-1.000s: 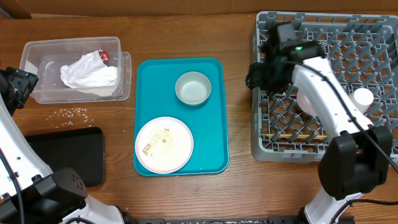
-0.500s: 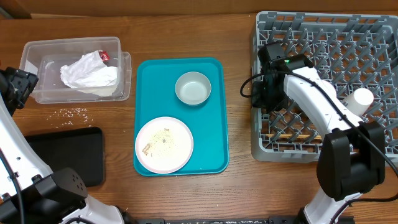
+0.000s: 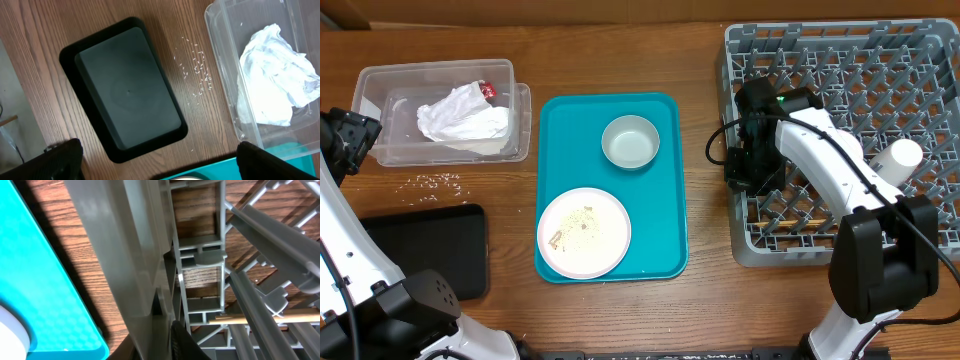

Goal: Sort waste into correct bins and load items into the dishwasher
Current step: 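Move the right gripper over the teal tray to the white saucer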

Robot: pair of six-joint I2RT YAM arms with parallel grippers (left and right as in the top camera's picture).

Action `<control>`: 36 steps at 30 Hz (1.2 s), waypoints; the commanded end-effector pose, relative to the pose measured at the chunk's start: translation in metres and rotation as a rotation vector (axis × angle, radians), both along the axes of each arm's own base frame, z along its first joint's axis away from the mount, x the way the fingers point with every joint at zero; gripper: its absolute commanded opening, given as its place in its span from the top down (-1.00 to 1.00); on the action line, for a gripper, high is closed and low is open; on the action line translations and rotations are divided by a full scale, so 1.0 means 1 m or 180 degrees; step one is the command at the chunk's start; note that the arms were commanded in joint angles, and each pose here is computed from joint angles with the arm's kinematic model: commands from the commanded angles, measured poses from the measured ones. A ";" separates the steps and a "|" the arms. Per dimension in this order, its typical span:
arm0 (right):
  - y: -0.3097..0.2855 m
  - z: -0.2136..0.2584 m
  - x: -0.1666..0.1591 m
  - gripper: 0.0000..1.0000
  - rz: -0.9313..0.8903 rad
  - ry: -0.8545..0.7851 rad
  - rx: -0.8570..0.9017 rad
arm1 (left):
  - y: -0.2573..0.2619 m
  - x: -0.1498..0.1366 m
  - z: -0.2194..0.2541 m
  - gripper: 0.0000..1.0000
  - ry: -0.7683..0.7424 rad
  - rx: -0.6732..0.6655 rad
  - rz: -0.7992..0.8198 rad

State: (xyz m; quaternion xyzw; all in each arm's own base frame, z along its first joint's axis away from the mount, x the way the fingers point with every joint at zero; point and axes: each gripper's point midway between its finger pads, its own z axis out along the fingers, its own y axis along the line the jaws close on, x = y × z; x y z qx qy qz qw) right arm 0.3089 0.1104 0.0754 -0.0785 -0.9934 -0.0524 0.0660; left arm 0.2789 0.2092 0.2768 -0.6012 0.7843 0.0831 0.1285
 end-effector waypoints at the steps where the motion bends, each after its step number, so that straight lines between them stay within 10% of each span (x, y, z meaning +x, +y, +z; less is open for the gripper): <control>1: 0.004 0.007 -0.004 0.64 -0.0039 -0.0002 0.0092 | 0.001 0.001 -0.003 -0.99 0.0007 -0.0025 0.0062; 19: 0.004 0.015 -0.032 0.31 -0.0061 0.0360 0.0135 | 0.001 0.001 -0.003 -1.00 0.0007 -0.0025 0.0062; 29: 0.018 0.093 0.015 0.12 -0.0034 -0.0372 0.0349 | 0.001 0.001 -0.003 -1.00 0.0007 -0.0025 0.0062; 33: 0.042 0.124 0.061 -0.67 0.0021 -0.1024 0.0734 | 0.001 0.001 -0.003 -1.00 0.0007 -0.0025 0.0062; 36: 0.074 0.138 0.088 -0.70 0.0174 -0.1424 0.1142 | 0.001 0.001 -0.003 -0.99 0.0007 -0.0025 0.0062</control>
